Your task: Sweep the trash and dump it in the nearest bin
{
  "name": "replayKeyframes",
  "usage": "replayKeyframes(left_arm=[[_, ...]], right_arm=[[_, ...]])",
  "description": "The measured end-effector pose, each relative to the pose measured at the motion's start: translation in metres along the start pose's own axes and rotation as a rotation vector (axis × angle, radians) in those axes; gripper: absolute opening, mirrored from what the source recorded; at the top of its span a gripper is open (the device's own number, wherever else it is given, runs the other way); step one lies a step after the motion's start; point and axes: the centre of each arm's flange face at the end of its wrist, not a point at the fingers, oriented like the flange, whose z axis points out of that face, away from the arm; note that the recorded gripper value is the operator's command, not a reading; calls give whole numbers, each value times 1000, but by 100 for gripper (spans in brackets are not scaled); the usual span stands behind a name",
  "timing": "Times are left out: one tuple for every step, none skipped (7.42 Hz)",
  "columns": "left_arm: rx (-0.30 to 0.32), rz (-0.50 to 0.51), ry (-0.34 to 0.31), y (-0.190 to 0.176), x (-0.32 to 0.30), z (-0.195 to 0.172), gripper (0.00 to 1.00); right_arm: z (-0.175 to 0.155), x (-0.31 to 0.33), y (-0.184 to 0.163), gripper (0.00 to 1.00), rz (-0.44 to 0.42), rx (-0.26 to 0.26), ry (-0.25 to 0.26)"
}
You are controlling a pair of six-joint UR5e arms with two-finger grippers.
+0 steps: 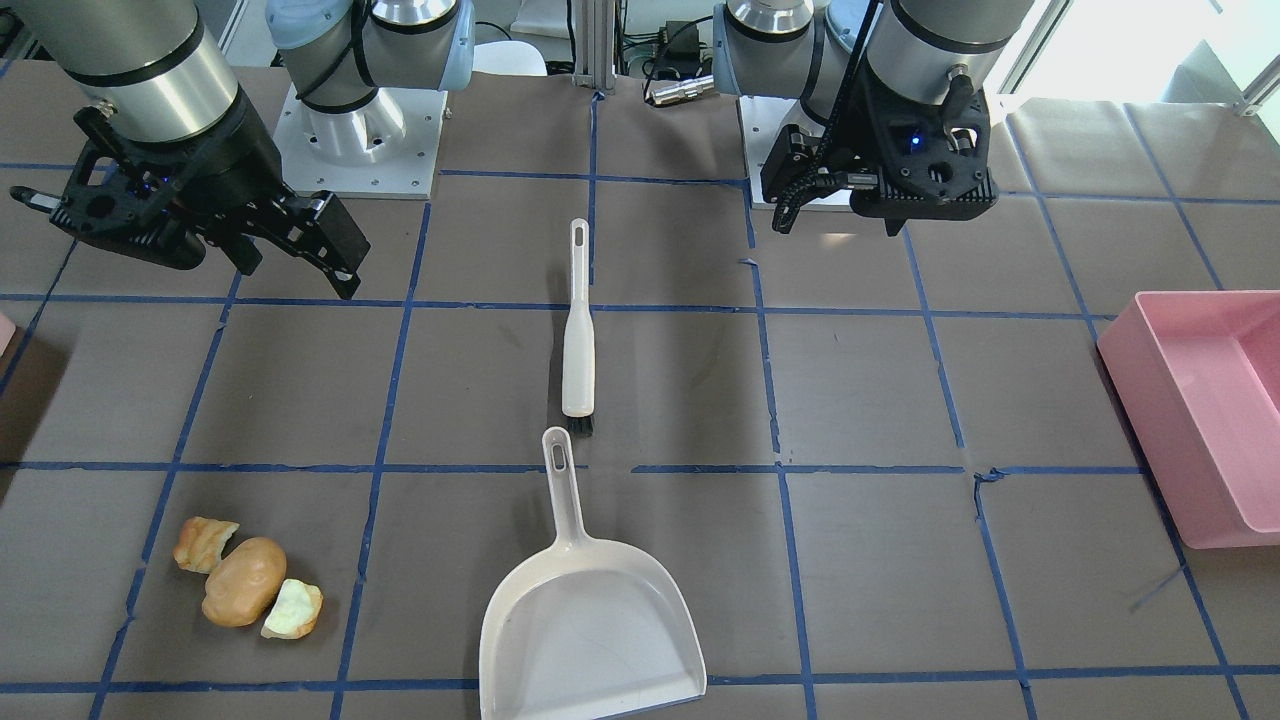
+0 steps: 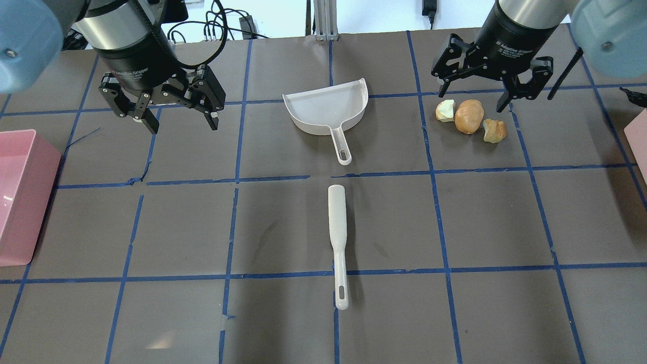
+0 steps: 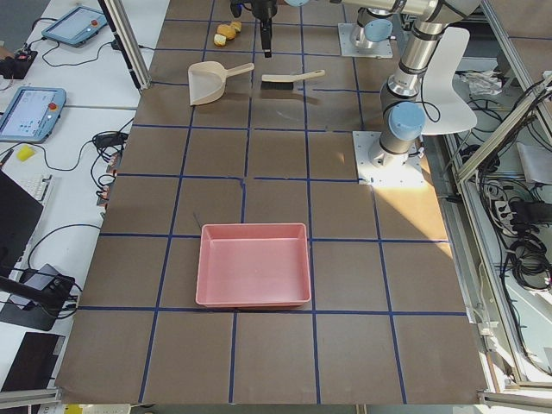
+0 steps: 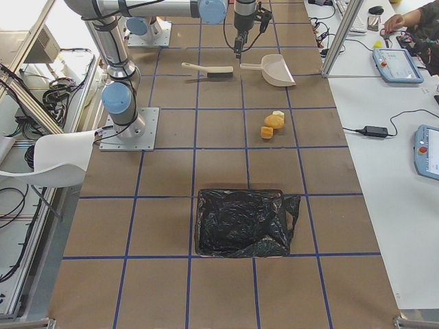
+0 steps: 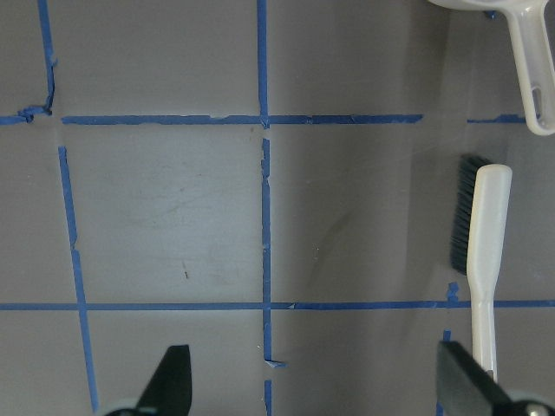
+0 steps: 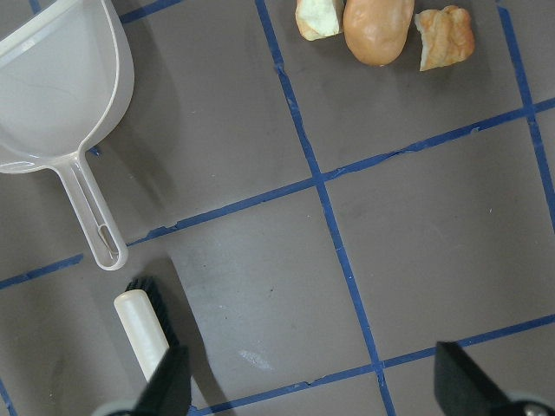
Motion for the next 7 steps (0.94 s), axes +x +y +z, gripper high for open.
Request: replayKeyframes(left_arm=[[6, 7, -3, 0, 0, -2, 100], [15, 10, -1, -2, 0, -6, 100], [23, 9, 1, -4, 0, -10, 100], [33, 10, -3, -8, 0, -8, 100], [44, 9, -5, -13, 0, 0, 100], [41, 9, 0, -16, 3, 8, 100], [27, 25, 8, -17, 12, 15, 100]], right_arm=[[0, 0, 0, 100, -1, 0, 0], [0, 0, 0, 100, -1, 0, 1], [1, 0, 1, 100, -1, -1, 1], [1, 1, 1, 100, -1, -2, 2], [1, 1, 2, 100, -3, -1, 3], [1, -2, 2, 100, -10, -2, -1], [6, -13, 1, 100, -37, 7, -9]])
